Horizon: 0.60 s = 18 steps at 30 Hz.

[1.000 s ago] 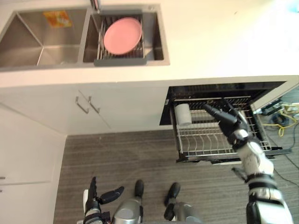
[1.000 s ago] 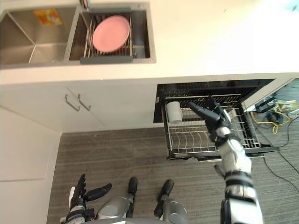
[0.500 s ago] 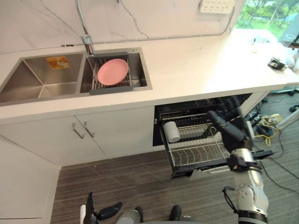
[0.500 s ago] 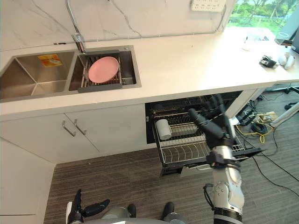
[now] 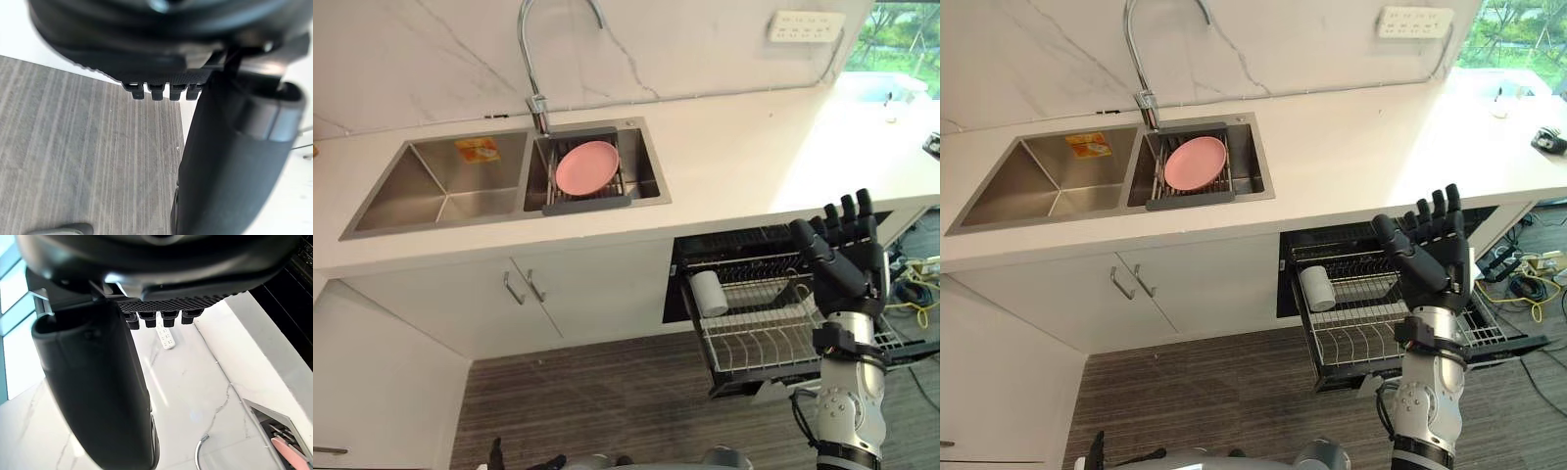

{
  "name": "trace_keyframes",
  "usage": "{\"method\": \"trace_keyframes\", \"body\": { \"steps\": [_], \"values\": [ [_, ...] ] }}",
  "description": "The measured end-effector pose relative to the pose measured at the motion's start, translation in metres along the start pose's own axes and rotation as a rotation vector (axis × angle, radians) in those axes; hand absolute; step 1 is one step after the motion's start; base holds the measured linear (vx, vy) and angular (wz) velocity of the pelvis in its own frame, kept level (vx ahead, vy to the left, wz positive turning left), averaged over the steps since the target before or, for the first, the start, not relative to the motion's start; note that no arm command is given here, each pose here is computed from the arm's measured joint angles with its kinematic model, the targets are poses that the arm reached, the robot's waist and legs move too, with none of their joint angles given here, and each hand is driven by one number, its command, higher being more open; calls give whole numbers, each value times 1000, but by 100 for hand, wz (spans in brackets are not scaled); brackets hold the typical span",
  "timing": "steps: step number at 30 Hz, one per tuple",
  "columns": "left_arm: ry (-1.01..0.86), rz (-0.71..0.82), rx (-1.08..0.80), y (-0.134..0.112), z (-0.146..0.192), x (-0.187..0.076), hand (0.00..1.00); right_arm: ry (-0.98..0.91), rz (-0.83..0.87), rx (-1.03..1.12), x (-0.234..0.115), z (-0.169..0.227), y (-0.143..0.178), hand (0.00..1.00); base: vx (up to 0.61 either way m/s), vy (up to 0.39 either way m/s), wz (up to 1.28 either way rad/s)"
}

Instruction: Walk over to the sink, pick up the cup, carry it to the dishwasher, place the cup inside the dishwasher, then close the dishwasher door

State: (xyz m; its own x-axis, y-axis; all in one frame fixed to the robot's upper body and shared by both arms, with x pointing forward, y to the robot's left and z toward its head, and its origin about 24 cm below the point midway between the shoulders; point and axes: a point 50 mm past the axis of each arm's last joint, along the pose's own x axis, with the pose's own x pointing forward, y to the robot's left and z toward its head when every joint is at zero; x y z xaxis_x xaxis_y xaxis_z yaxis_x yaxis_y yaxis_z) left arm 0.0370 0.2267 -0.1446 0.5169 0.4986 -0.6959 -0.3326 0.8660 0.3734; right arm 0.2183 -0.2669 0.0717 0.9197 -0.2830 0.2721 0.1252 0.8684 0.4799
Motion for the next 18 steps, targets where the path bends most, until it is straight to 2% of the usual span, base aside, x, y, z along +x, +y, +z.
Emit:
{"method": "trace_keyframes", "body": {
  "steps": [4,18],
  "values": [
    [-4,-6,-1,-1,5,3,100,-27,7,-10,1,7,1,100,182,-120,45],
    [-2,-50,-1,-5,5,4,100,8,-1,-22,-9,2,-3,100,81,-17,-1]
  ]
}}
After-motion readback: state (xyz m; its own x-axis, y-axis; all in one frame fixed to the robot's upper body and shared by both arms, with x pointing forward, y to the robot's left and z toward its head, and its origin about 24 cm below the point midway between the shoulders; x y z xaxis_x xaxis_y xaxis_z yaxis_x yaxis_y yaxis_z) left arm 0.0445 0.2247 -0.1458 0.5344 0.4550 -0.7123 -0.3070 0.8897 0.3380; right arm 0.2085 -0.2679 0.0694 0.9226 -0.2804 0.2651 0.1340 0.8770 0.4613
